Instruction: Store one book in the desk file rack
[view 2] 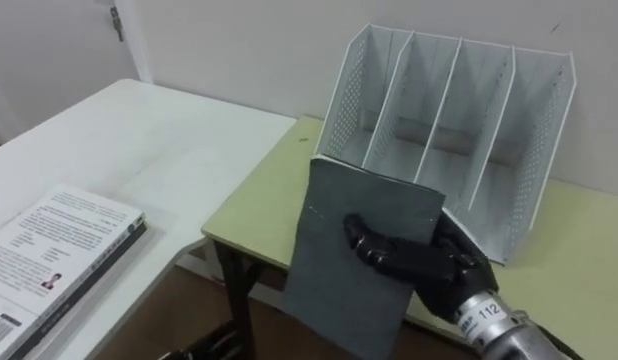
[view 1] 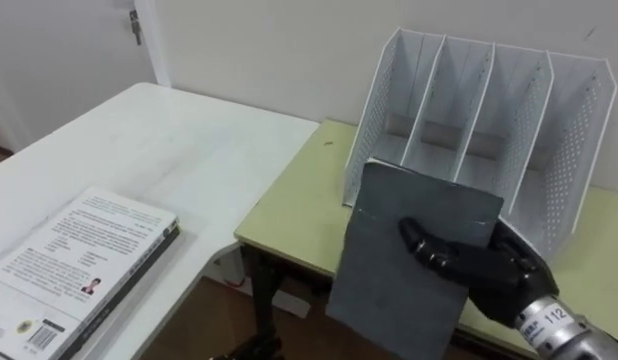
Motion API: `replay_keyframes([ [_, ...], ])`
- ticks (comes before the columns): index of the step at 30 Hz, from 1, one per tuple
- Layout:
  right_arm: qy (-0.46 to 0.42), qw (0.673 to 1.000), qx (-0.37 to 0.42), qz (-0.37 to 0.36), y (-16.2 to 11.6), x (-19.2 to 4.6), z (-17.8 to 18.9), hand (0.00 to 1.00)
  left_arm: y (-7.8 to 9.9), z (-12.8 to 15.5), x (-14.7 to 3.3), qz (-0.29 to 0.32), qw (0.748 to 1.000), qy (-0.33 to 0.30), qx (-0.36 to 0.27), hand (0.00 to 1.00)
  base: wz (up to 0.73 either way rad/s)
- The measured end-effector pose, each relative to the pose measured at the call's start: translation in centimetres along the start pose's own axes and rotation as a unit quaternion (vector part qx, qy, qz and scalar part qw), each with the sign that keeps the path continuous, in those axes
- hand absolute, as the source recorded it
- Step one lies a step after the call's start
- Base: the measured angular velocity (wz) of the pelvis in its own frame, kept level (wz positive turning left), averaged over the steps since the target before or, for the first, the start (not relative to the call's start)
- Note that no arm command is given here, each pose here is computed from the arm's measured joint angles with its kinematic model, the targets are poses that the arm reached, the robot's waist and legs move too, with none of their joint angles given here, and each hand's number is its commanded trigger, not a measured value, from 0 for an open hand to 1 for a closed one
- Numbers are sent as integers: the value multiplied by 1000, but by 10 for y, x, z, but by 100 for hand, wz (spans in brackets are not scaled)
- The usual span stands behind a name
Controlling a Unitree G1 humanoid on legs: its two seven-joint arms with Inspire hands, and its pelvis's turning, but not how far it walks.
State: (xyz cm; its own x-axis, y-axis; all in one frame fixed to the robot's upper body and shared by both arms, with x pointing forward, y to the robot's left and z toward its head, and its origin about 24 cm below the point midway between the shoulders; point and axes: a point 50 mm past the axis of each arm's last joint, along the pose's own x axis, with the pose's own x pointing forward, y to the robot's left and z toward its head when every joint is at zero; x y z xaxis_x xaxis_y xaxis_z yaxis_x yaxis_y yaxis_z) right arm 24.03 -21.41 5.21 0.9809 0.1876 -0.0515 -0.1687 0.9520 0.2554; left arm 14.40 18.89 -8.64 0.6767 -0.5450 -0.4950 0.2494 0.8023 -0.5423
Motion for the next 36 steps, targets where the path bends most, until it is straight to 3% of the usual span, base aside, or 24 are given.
replay_keyframes([
  [7,-83,980,-121,-137,-1,10,32,100,6,-35,-2,62,997,27,-35,0,-4],
  [9,-122,956,-181,-198,-2,12,45,100,5,-44,-5,71,996,33,-46,0,2],
  [14,-175,916,-243,-268,-1,12,62,100,9,-57,-7,97,993,39,-58,0,1],
  [18,-235,892,-228,-311,3,17,83,100,18,-80,-18,139,984,82,-77,0,0],
  [27,-367,816,-201,-398,7,18,132,100,29,-99,-34,206,968,112,-93,0,5],
  [36,-423,777,-158,-439,8,16,153,100,32,-117,-49,255,951,141,-105,0,8],
])
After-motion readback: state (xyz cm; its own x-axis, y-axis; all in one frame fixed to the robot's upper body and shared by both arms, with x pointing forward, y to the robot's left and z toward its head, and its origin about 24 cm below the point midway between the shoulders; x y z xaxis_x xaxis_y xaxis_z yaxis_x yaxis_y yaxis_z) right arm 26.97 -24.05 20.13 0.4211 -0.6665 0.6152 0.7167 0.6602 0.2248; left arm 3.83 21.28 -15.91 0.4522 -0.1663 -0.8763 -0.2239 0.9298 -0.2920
